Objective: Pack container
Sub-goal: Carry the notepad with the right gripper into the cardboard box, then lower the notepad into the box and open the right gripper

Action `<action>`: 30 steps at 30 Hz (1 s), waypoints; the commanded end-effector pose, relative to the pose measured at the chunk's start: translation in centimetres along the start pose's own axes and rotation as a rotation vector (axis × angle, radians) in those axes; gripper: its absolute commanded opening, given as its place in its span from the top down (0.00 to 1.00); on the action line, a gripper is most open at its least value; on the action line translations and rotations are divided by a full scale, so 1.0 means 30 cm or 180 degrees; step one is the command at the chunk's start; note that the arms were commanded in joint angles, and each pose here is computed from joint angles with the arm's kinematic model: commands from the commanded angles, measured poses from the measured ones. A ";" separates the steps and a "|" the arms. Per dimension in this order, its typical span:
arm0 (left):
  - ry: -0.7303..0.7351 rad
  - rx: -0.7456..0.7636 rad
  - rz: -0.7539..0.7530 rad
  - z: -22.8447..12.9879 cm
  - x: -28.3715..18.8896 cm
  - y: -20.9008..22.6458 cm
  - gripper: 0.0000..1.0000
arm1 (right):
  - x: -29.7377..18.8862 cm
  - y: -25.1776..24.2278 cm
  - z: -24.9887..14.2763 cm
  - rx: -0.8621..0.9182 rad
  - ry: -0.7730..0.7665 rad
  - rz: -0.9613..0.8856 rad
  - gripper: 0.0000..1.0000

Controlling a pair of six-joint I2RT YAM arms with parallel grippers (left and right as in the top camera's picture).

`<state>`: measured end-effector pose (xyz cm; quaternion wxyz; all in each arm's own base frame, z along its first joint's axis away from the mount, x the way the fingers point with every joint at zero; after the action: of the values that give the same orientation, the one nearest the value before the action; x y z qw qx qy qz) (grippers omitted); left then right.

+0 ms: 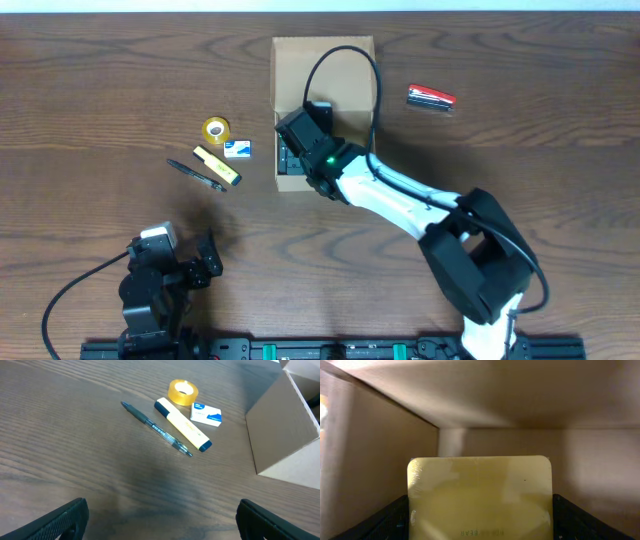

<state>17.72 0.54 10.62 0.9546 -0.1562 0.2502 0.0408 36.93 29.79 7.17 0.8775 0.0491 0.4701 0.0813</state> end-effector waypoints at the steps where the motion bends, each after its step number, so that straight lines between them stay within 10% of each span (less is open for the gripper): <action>1: 0.0008 0.0006 -0.0021 -0.006 0.003 -0.002 0.05 | 0.007 -0.002 0.007 0.0054 -0.0020 -0.0024 0.49; 30: 0.0008 0.0006 -0.0021 -0.006 0.003 -0.002 0.05 | 0.007 0.011 -0.005 -0.0077 0.0059 0.0070 0.19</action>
<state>17.72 0.54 10.62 0.9546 -0.1562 0.2502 0.0408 36.68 30.02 6.69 0.8717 0.0453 0.4793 0.0918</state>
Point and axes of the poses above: each gripper's point midway between its finger pads, its own x axis out along the fingers, its own y axis along the line the jaws close on, z = x × y, the point moved 3 cm from there along -x, back along the fingers, and after that the axes turned 4 degrees about -x, right-handed, at the moved point
